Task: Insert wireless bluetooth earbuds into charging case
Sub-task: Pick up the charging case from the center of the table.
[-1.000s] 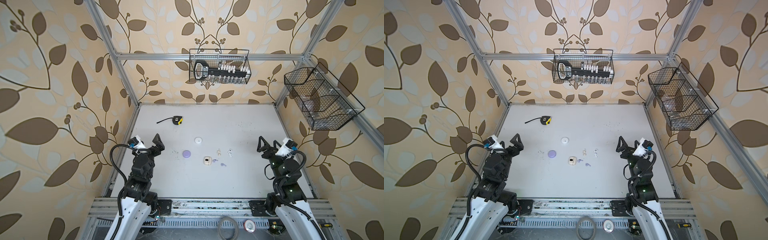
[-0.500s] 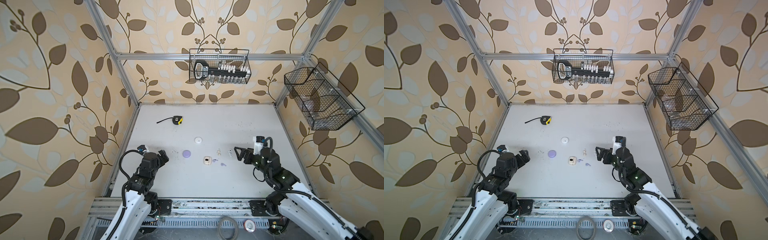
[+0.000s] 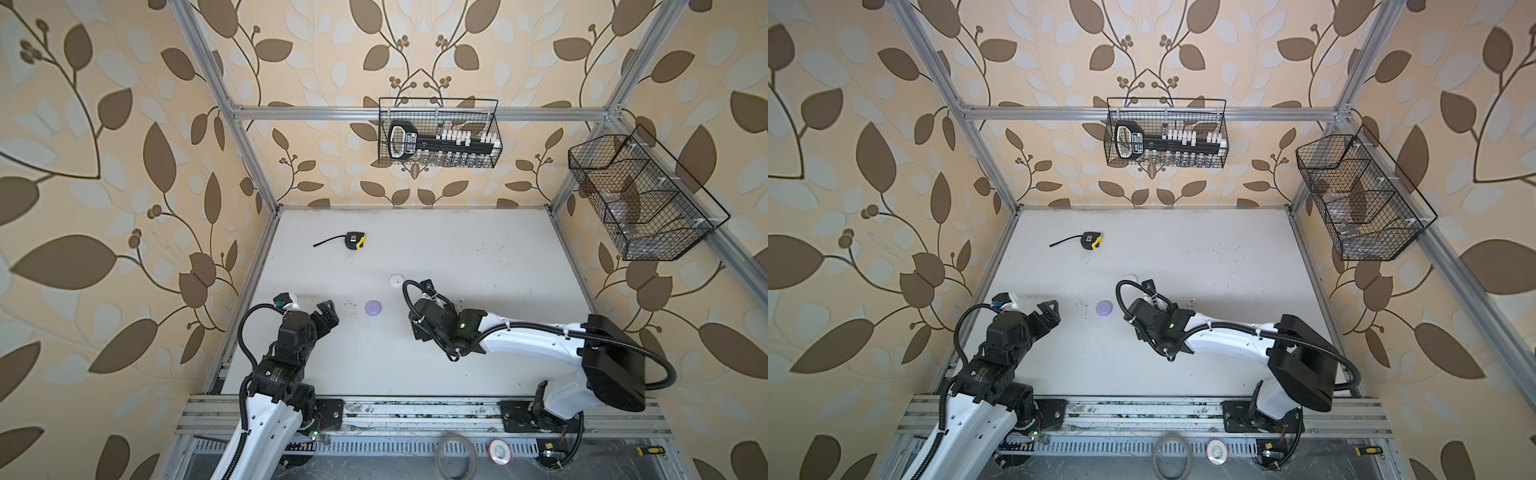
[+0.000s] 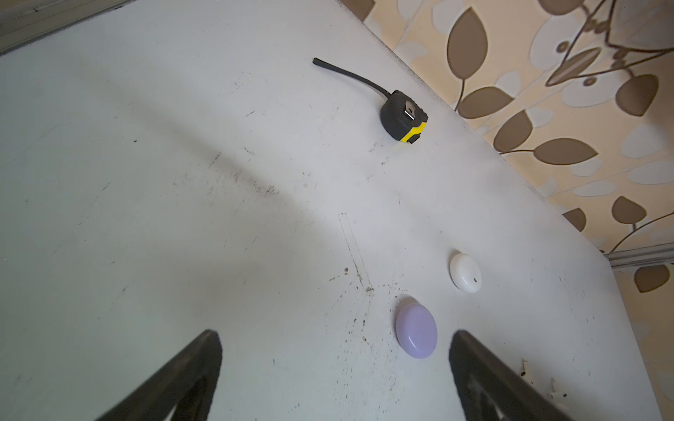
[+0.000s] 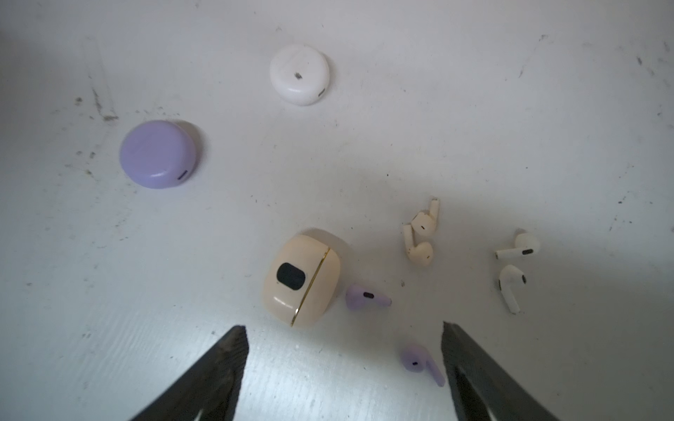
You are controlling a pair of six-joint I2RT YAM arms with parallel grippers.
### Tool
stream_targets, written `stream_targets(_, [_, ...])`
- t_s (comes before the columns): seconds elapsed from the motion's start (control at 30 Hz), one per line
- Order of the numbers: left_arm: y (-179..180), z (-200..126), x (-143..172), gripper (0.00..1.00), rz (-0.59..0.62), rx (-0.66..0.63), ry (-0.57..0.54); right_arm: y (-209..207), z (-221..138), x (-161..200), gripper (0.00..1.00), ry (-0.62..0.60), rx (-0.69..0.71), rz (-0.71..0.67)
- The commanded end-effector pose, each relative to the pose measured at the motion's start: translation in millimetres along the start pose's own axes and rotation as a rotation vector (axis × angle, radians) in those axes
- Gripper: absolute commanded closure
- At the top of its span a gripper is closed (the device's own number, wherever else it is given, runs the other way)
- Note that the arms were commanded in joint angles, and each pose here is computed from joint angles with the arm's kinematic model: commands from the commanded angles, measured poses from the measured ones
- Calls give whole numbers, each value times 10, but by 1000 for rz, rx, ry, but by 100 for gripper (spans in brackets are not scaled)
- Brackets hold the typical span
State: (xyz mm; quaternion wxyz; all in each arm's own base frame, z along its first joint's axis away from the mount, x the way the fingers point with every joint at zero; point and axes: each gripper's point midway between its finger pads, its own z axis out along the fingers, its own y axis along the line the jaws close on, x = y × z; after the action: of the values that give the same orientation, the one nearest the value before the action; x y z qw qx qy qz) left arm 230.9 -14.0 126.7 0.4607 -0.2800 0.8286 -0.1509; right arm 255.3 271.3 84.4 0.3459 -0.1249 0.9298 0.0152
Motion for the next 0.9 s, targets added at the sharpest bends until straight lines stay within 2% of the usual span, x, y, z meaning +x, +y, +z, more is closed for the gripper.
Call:
stream_targets(0.0, [-36,8,30,1,-6,14,15,70,28,-70,16,9,2,20])
stream_targets(0.33, [-25,27,39,1,-7,4,21,374,346,24,21,78,-50,13])
stream_targets(0.63, [-25,23,38,1,-9,6,19,439,495,140,24,115,-48,9])
stream_targets(0.87, [-31,20,35,1,-9,9,18,548,553,247,35,139,-64,-17])
